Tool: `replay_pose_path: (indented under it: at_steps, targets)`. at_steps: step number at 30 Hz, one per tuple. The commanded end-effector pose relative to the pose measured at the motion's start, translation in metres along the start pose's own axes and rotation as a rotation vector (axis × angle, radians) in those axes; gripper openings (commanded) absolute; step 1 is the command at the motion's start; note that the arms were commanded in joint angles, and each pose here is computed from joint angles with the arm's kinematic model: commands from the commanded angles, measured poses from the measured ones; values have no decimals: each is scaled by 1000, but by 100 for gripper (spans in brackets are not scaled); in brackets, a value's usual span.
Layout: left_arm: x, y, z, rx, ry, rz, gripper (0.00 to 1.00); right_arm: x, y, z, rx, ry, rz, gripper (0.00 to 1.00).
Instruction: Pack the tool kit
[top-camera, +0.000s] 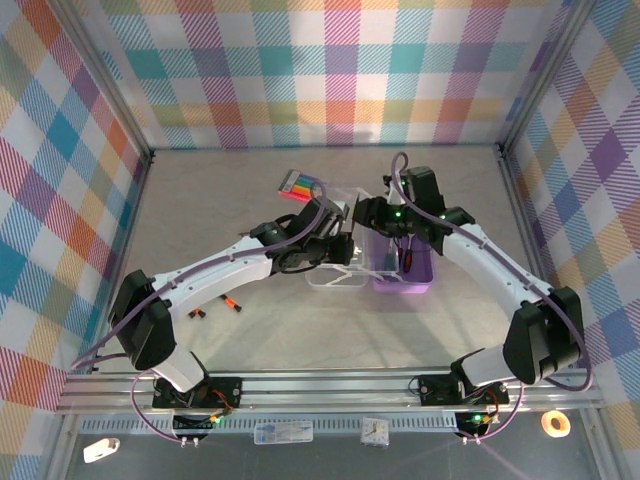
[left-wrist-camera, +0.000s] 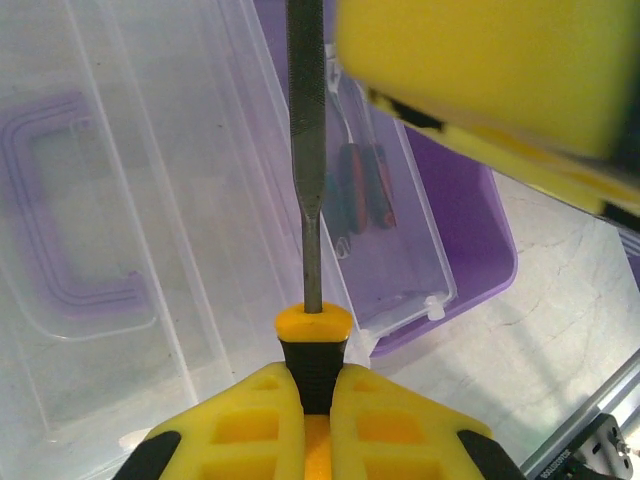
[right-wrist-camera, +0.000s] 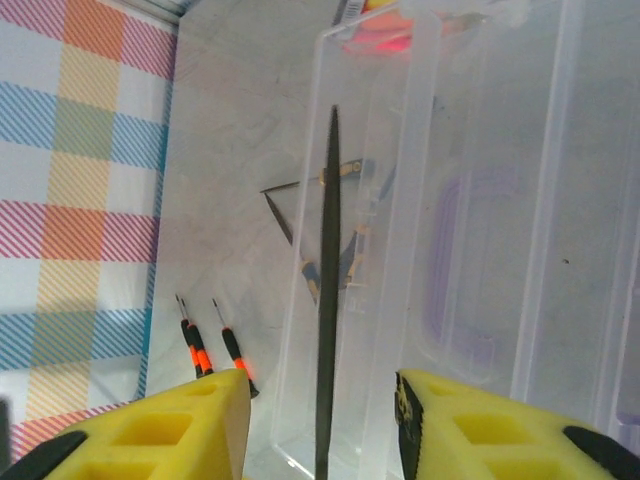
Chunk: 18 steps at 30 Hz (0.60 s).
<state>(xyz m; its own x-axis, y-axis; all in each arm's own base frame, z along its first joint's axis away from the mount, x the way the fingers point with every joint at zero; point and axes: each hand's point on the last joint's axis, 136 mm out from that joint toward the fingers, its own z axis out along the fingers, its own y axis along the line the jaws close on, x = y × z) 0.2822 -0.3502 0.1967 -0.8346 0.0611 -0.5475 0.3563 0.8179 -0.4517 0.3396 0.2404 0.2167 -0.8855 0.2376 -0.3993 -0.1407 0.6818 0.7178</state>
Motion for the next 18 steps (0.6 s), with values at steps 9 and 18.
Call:
replay_pose_path:
  at_steps: [9,18]
  targets:
    - [-7,-16,-5,41,-36,36,5,-15,14,8,-42,-25,9,12]
    - [-15,-13,-13,16,-67,52,48,-16,9,9,-23,-40,-4,2]
